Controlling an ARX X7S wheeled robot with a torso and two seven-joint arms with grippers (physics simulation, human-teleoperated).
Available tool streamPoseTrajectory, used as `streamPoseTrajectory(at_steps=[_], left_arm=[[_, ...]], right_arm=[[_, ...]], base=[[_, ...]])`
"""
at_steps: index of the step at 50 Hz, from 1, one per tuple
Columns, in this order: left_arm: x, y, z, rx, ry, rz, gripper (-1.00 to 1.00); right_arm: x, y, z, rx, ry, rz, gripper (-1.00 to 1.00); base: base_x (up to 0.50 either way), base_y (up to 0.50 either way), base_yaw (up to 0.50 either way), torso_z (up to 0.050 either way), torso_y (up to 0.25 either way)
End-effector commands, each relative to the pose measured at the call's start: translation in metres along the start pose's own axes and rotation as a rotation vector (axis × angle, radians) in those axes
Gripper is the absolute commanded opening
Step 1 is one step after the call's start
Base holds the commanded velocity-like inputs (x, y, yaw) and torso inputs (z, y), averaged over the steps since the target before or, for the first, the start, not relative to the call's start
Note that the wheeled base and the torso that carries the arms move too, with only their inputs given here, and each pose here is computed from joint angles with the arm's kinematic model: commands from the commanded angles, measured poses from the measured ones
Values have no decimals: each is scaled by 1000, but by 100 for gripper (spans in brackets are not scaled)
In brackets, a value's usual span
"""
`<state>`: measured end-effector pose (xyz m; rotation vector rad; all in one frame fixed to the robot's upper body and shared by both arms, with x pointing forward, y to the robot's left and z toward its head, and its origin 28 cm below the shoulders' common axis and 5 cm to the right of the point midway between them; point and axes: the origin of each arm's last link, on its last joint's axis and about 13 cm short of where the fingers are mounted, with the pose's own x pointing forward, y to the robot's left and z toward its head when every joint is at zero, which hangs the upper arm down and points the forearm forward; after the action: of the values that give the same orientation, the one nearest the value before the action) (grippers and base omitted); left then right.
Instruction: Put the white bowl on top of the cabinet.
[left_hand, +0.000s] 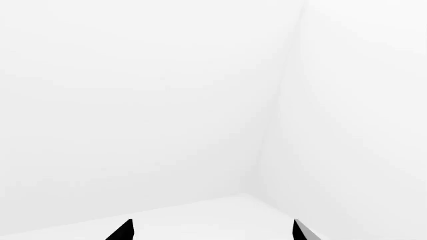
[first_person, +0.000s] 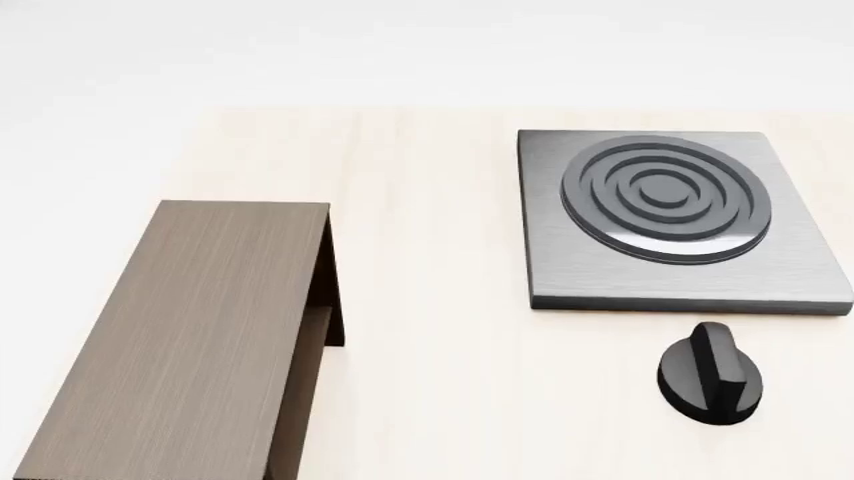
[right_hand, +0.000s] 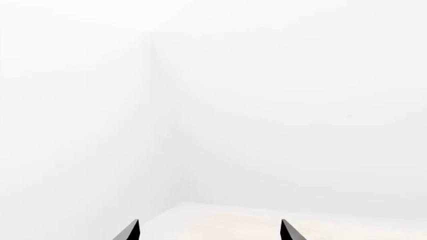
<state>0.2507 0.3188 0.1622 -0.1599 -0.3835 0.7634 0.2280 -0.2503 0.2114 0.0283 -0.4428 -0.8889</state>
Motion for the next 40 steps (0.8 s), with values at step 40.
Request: streamPoseTrajectory(at_steps=[40], left_arm=[[-2, 2, -8, 9, -2, 0, 100]], right_arm=[[17, -41, -10, -229, 132, -506, 100]], base=[[0, 0, 0, 0, 0]])
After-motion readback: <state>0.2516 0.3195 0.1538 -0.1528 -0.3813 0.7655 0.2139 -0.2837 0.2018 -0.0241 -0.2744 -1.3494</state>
